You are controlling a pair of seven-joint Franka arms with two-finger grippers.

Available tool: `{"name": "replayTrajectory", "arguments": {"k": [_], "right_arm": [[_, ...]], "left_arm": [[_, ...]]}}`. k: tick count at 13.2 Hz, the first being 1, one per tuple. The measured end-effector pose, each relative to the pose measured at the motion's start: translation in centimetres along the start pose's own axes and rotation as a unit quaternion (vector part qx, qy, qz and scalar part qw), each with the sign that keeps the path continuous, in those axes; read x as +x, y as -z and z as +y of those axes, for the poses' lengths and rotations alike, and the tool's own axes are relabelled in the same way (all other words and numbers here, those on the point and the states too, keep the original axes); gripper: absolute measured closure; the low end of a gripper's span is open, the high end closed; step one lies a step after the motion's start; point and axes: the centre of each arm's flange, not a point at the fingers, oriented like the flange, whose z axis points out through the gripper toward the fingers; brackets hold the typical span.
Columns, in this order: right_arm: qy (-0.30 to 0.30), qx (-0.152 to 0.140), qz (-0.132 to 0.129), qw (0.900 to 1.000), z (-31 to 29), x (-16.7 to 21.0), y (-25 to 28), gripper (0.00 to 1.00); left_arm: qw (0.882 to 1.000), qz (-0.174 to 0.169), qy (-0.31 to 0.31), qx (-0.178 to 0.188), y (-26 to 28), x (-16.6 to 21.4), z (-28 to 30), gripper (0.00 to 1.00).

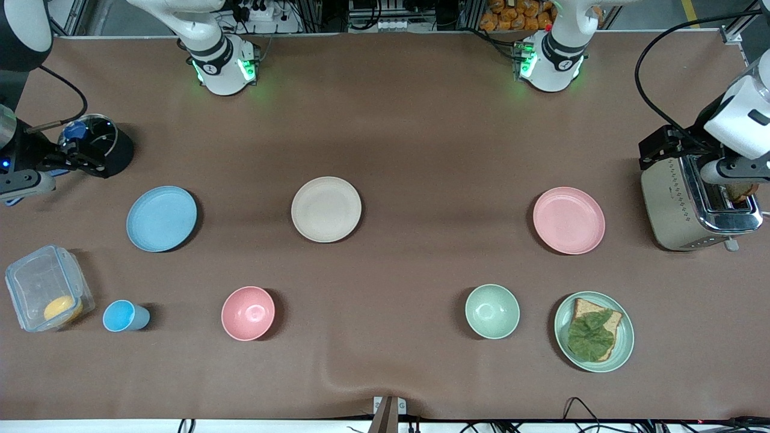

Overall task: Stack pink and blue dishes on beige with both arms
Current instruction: 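Reach the left gripper down to the pink plate's rim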

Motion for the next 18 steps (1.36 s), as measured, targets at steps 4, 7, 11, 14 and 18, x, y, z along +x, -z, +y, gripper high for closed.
{"name": "replayTrajectory", "arguments": {"k": [4, 7, 11, 14, 18], "right_arm": [[0.001, 0.000, 0.000, 1.000, -0.1, 0.0, 0.0, 0.00], [0.001, 0.001, -0.003, 1.000, -0.1, 0.1, -0.3, 0.00], [0.000, 0.005, -0.013, 1.000, 0.2, 0.6, -1.4, 0.00], [0.001, 0.006, -0.019, 1.000, 0.2, 0.9, -2.0, 0.00], [0.004, 0.007, -0.020, 1.000, 0.1, 1.2, -2.4, 0.00]], "left_arm": [[1.000, -0.001, 0.002, 0.000, -0.2, 0.1, -0.2, 0.00], [1.000, 0.003, 0.007, -0.001, -2.2, 0.9, -0.8, 0.00], [1.000, 0.000, 0.011, -0.001, -6.4, 1.8, -1.3, 0.00], [1.000, 0.013, 0.016, 0.001, -10.8, 2.3, -2.1, 0.00], [0.999, 0.028, 0.009, 0.019, -17.5, 2.1, -3.0, 0.00]]}}
